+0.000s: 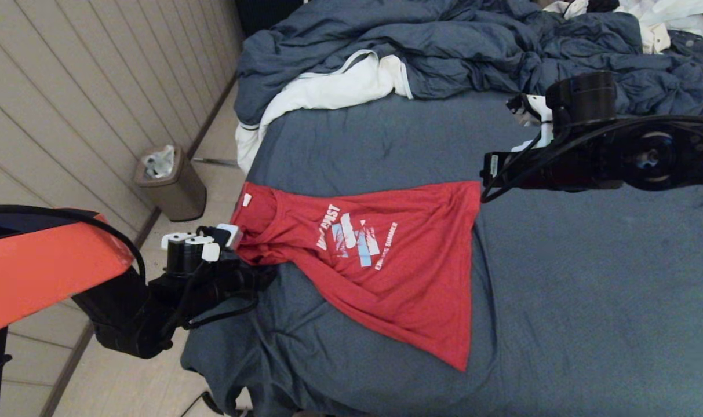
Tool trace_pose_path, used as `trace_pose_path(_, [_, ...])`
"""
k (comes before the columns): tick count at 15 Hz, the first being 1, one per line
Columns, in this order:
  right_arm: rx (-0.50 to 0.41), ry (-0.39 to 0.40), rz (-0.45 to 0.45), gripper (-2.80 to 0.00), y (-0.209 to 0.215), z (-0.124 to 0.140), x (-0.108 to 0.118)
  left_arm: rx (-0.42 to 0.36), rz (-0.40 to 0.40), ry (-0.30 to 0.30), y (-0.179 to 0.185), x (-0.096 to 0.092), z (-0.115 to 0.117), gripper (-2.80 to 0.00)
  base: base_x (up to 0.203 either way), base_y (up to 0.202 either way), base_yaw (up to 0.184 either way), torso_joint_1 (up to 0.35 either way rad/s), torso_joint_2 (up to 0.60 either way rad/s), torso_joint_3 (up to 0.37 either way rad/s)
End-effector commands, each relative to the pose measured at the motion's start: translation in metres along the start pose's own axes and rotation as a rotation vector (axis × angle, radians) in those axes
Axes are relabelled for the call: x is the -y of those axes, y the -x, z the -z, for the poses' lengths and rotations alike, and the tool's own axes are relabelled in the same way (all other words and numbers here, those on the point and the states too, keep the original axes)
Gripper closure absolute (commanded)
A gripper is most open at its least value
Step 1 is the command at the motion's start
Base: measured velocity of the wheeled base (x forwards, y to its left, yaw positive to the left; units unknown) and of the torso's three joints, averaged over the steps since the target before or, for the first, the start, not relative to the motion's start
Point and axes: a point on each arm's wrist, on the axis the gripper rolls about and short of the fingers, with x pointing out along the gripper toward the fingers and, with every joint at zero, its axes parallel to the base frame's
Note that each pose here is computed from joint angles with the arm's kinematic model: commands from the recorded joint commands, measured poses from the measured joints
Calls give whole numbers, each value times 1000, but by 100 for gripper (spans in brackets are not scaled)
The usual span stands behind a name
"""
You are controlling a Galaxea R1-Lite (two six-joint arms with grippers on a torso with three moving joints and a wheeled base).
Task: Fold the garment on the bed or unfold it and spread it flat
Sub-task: Unford the red T-shirt
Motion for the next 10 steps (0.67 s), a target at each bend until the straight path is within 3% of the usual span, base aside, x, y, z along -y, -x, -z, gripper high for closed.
trace_pose_path(1, [-1, -1, 0, 0, 0, 0, 0, 21, -14, -6, -5, 6, 0, -280, 0, 0, 0, 0, 0, 0])
trace_pose_path(3, [1, -1, 3, 0, 0, 0, 0, 65, -37, -12, -5, 6, -2, -280, 0, 0, 0, 0, 0, 0])
trace_pose_path(10, [-5, -2, 0, 0, -3, 1, 0, 106, -74, -36, -4, 11, -6, -280, 0, 0, 0, 0, 0, 0])
